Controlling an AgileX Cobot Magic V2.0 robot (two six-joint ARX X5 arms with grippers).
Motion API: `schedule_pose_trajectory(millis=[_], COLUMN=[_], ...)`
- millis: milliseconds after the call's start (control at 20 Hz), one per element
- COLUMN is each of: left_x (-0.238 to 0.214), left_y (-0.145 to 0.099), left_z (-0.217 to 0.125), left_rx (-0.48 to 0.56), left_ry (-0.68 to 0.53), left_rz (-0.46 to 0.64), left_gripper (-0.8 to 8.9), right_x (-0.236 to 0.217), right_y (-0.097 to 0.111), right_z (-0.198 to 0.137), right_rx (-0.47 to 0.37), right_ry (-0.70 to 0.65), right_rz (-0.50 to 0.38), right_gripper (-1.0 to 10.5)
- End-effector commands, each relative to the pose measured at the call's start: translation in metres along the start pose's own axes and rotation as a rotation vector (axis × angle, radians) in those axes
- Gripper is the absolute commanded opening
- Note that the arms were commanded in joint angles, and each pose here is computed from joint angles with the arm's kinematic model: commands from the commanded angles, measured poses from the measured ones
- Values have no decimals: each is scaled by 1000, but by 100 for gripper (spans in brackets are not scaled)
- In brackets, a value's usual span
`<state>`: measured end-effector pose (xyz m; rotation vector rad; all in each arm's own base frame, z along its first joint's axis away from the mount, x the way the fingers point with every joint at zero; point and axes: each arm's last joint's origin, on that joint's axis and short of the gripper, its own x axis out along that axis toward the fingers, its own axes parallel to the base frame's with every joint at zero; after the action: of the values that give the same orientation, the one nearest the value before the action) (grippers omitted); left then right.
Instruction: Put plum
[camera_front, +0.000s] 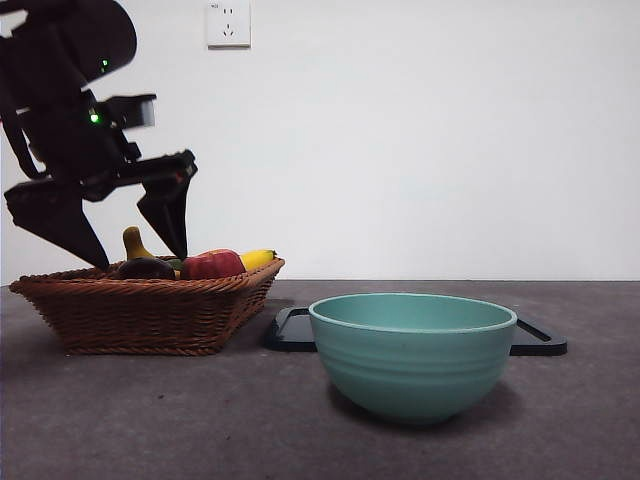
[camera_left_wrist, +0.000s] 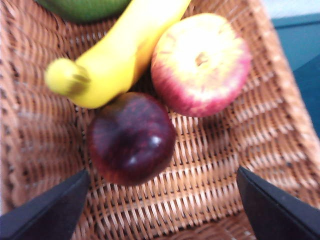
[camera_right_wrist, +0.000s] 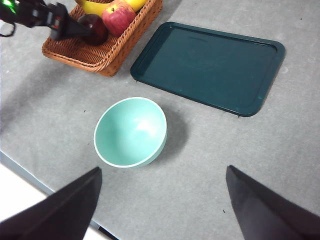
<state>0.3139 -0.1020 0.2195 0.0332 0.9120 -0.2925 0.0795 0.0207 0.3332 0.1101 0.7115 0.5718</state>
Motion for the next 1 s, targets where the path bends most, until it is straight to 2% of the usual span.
schedule_pose_trajectory(millis=[50,700,850,1000], left_x=[10,37,36,36], left_y=[-1,2,3,4], left_z=[3,1,3,4], left_rx=[11,28,28,34], left_ry=[3,-3,-26,-27], left_rz=[30,77,114,122], left_gripper=[468,466,403,396], right_x=[-2,-2,-2,-2], right_y=[1,1,1,1], right_z=[4,4,4,4], right_rx=[0,0,0,0], right_ry=[-14,-14,-14,-14], right_rz=[2,2,3,2], right_gripper=[398,398,398,398])
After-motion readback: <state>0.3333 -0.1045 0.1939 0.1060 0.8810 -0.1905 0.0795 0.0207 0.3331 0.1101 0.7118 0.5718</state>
